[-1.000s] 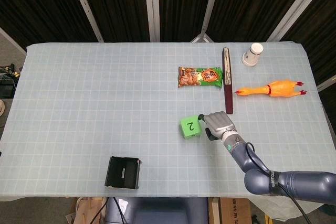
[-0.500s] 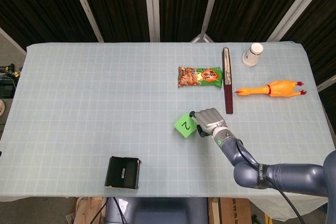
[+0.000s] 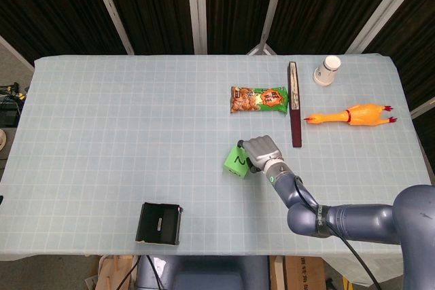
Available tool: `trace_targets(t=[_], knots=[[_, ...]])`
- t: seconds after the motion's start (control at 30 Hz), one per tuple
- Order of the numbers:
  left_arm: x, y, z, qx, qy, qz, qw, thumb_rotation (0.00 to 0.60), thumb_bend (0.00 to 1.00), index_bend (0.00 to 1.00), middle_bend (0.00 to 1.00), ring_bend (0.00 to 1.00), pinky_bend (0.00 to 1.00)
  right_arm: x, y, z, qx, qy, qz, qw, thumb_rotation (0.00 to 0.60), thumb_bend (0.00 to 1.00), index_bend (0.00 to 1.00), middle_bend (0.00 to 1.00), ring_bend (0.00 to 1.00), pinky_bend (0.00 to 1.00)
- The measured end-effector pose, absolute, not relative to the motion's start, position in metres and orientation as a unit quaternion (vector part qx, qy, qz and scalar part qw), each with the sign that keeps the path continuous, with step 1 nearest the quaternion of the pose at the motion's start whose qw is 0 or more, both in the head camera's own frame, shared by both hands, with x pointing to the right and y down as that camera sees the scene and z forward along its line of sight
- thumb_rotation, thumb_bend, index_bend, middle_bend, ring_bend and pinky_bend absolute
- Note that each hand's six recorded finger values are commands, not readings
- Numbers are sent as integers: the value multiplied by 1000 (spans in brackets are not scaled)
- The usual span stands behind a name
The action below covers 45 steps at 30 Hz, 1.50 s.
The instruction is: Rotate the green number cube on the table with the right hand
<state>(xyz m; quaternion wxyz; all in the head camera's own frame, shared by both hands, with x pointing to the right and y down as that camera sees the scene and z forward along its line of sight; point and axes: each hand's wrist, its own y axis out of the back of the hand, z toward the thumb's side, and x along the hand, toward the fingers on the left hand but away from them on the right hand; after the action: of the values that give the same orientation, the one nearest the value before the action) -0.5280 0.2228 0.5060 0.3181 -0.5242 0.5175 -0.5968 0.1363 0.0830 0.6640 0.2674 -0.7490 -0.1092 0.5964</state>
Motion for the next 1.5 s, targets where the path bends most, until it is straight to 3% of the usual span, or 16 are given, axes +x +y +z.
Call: trace_targets(t=[0.83, 1.5], knots=[[-531, 223, 504, -524, 521, -596, 315, 600, 271, 11, 0, 40, 162, 83, 111, 649, -760, -53, 569, 308, 600, 687, 246, 824, 789, 658], [-529, 224, 505, -521, 517, -599, 319, 600, 271, 14, 0, 40, 162, 76, 137, 625, -772, -16, 539, 335, 600, 687, 246, 824, 789, 658]])
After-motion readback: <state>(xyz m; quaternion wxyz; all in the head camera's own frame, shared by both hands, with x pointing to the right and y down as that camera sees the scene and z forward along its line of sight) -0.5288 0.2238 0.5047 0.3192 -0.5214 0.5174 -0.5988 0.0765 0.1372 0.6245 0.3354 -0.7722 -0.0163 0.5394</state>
